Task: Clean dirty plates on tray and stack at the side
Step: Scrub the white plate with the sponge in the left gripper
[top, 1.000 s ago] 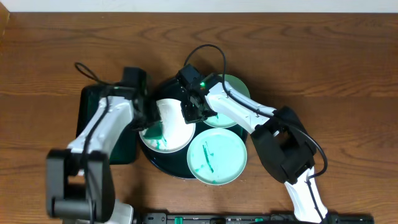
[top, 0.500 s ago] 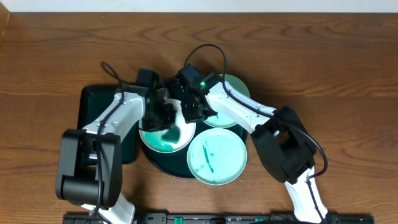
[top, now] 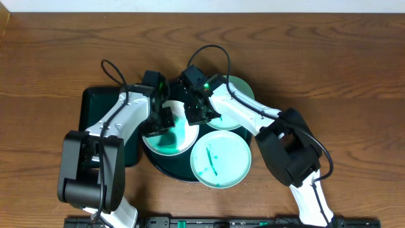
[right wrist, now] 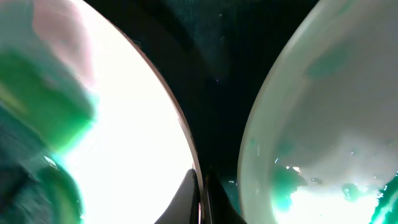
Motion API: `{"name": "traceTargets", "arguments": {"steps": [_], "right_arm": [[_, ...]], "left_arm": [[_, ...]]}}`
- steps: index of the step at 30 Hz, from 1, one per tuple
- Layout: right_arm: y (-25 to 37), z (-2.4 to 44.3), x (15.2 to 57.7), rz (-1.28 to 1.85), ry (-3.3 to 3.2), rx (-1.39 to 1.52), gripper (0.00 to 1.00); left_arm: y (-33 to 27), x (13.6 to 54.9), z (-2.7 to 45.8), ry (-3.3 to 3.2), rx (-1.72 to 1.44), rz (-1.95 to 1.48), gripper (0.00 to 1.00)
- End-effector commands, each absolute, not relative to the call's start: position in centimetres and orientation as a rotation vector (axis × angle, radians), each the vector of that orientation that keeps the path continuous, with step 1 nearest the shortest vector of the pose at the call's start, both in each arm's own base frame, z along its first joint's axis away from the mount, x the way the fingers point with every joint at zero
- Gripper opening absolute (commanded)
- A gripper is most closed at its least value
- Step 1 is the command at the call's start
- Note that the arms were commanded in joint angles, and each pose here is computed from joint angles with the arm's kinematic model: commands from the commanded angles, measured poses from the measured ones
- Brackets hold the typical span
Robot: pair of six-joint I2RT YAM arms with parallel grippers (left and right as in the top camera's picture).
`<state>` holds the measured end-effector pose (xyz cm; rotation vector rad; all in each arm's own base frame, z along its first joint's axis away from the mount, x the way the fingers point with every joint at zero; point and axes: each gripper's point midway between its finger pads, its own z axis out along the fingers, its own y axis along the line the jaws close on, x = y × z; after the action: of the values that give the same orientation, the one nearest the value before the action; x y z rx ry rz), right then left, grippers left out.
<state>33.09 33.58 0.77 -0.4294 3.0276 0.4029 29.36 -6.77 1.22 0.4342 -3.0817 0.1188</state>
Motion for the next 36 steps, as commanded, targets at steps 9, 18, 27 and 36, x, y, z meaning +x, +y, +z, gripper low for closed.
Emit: {"name": "traceTargets", "arguments": {"steps": [9, 18, 27, 36], "right_arm": [[33.3, -0.7, 32.7, 0.381, 3.054, -0.456, 0.01], [33.3, -0.7, 32.7, 0.38, 3.056, -0.456, 0.01], [33.3, -0.7, 32.7, 0.379, 3.056, -0.457, 0.01], [33.2, -0.7, 32.6, 0.379, 3.056, -0.457, 0.01]], "left_arm": [[-8.7, 32.7, 0.8, -3.21, 0.184, 0.347, 0.07], [-12.2, 33.2, 2.2, -3.192, -0.082, 0.689, 0.07], [-3.1, 33.5, 7.4, -3.34, 0.292, -0.078, 0.07], [2.6, 30.6, 14.3, -3.382, 0.628, -0.228, 0.07]]}}
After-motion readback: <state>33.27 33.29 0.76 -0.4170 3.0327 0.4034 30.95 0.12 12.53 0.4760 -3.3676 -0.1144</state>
